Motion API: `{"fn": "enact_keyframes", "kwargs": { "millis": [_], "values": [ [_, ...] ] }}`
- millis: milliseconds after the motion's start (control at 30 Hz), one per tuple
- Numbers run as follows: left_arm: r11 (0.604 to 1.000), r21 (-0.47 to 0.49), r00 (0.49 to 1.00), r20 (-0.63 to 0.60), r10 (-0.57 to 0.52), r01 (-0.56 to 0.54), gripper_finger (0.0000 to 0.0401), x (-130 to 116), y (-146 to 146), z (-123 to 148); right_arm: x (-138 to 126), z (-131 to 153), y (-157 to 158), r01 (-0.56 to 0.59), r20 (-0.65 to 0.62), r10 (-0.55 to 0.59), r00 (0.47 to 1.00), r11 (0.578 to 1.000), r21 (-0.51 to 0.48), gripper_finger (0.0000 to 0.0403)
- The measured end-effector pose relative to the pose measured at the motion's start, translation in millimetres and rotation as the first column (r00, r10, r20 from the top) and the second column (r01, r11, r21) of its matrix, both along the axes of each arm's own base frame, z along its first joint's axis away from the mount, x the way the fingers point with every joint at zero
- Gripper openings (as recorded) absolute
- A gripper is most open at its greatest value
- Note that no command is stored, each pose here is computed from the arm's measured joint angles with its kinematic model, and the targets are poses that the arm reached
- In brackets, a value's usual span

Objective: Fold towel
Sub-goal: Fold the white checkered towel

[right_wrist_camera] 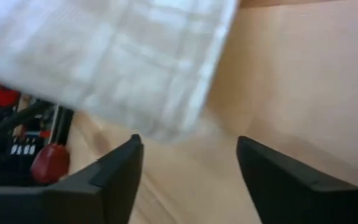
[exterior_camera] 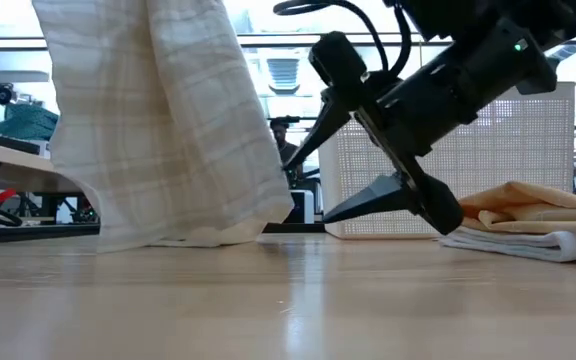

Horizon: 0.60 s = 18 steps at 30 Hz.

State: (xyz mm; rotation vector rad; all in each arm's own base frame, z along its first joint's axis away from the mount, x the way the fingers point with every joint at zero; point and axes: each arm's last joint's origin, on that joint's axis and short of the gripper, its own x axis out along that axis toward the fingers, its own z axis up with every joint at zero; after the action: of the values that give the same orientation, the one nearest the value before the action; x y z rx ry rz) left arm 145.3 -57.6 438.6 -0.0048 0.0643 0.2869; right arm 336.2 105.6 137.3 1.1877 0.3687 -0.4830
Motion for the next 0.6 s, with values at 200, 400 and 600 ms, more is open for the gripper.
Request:
{"fn": "enact_keyframes", "kwargs": {
  "millis": [200, 400, 600],
  "values": [
    [1.000, 0.010, 1.000, 0.022, -0.002, 0.002, 0.0002, 0.4, -0.3, 2.9, 4.5, -0.9, -9.9, 0.023, 0.011, -0.024, 1.000, 0.999, 0.047, 0.0306],
    [1.000, 0.020, 0.999, 0.045, -0.003, 0.002, 0.0002, 0.5, -0.3, 6.0, 13.4, 6.9, -25.5, 0.056, 0.099, -0.061, 0.993, 0.997, 0.057, 0.0332],
    [0.999, 0.047, 0.996, 0.089, 0.001, -0.005, 0.0002, 0.3, -0.1, 12.4, 20.9, 17.2, -34.6, 0.056, 0.188, -0.058, 0.981, 0.998, 0.016, 0.0333]
  ]
}}
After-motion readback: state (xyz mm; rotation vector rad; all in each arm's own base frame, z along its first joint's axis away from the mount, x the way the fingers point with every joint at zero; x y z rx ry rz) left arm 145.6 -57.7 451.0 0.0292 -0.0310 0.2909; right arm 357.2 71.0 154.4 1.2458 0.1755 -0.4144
